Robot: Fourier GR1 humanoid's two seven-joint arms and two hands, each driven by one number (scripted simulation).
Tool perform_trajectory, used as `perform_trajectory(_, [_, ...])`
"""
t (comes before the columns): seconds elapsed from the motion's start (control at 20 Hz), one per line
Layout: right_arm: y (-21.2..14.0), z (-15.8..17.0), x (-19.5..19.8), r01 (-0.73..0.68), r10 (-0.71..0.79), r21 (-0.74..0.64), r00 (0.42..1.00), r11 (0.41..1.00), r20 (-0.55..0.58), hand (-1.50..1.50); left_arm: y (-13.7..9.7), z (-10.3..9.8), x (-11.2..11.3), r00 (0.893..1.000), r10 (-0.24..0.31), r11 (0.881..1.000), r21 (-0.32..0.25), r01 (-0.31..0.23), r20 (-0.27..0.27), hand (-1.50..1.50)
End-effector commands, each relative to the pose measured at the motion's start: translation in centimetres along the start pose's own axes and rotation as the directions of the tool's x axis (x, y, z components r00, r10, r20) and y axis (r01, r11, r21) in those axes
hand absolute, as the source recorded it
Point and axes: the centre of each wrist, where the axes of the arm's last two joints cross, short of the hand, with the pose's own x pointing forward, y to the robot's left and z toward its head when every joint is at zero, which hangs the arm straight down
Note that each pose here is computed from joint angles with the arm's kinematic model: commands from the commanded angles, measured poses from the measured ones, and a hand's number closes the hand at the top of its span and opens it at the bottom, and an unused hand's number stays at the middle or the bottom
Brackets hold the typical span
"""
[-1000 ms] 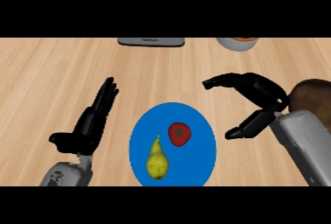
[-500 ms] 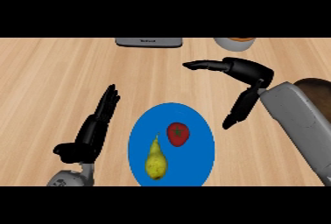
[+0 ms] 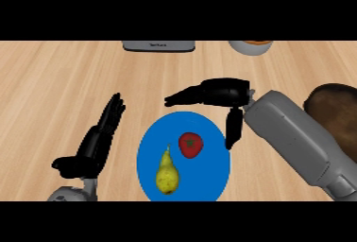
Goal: Pick the tomato from the plate and place it in the pan
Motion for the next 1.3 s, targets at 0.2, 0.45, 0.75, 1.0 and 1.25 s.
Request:
perform_trajectory(0.2, [4.0, -3.0, -0.1, -0.178, 0.195, 0.190, 0.978, 0.966, -0.075, -1.50, 0.0, -0.5, 1.8, 1.000, 0.007, 1.000, 0.006, -0.007, 0.005, 0.00])
perform_trajectory(0.45, [5.0, -2.7, -1.9, -0.155, 0.172, 0.168, 0.981, 0.974, -0.093, -1.50, -1.5, 0.8, -0.9, 1.000, 0.007, 1.000, 0.022, -0.007, 0.006, 0.00])
perform_trajectory(0.75, [6.2, -4.0, -1.1, -0.148, 0.171, 0.192, 0.979, 0.970, -0.109, -1.50, 0.0, 1.2, -1.5, 1.000, 0.002, 1.000, 0.013, -0.002, -0.007, 0.00])
perform_trajectory(1.0, [6.6, -5.2, -1.7, -0.102, 0.119, 0.143, 0.986, 0.984, -0.117, -1.50, -0.7, 1.3, 0.0, 1.000, 0.014, 1.000, -0.001, -0.014, -0.020, 0.00])
perform_trajectory(1.25, [7.1, -5.8, -2.9, -0.104, 0.121, 0.142, 0.986, 0.984, -0.112, -1.50, -1.7, 0.6, -0.7, 1.000, -0.004, 1.000, -0.007, 0.004, -0.012, 0.00])
